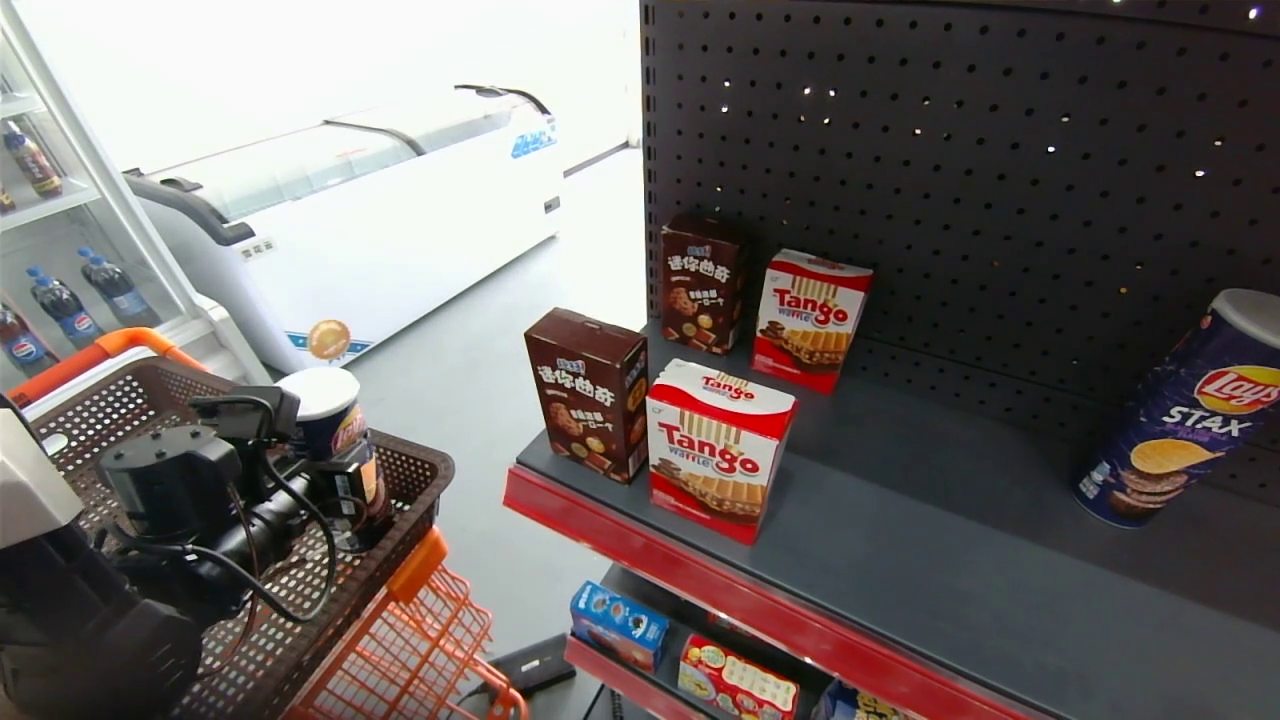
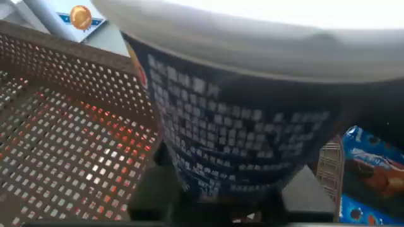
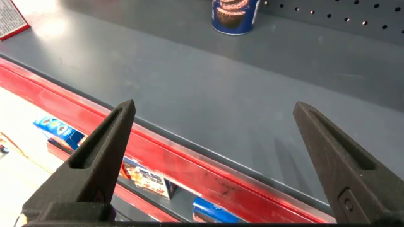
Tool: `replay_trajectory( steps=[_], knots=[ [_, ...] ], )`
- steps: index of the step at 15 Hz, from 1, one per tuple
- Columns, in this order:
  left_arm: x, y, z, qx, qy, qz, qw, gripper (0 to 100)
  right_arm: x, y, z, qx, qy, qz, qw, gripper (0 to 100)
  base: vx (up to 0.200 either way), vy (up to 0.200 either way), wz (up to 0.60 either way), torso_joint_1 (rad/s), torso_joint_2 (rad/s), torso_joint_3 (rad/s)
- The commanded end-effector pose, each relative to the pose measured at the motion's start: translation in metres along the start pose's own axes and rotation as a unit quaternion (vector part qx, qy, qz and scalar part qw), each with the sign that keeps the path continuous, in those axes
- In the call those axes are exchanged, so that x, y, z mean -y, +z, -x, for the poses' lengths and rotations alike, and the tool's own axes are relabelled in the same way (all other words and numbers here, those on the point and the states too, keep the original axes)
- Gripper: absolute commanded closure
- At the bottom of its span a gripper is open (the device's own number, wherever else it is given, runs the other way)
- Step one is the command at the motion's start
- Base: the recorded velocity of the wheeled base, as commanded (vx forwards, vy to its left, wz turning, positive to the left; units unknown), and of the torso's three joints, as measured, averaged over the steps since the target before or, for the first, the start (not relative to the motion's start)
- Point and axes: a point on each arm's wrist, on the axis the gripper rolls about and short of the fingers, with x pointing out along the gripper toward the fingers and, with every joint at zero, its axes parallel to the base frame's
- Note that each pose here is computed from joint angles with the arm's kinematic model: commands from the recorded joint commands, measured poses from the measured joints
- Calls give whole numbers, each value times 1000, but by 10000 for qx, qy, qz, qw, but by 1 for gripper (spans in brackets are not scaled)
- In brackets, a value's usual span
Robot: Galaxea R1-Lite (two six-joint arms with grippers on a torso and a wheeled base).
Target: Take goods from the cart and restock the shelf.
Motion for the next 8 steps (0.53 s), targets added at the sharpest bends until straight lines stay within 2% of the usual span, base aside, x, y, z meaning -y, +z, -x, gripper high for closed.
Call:
replay_trajectory(
  steps=[1, 2, 3, 6, 8],
  knots=[
    [0, 14, -3, 302, -1, -30, 9995, 100, 0, 0, 0, -5, -1, 0, 10000, 0, 0, 0, 0, 0, 0, 0],
    [-1, 34, -1, 647, 1, -55, 9979, 100, 0, 0, 0, -5, -1, 0, 10000, 0, 0, 0, 0, 0, 0, 0],
    [-2, 52, -3, 747, -9, -64, 9972, 100, 0, 0, 0, -5, -1, 0, 10000, 0, 0, 0, 0, 0, 0, 0],
    [-3, 113, 7, 775, -98, -87, 9969, 100, 0, 0, 0, -5, -1, 0, 10000, 0, 0, 0, 0, 0, 0, 0],
    [2, 140, 32, 755, -499, -92, 9959, 100, 0, 0, 0, -5, -1, 0, 10000, 0, 0, 0, 0, 0, 0, 0]
  ],
)
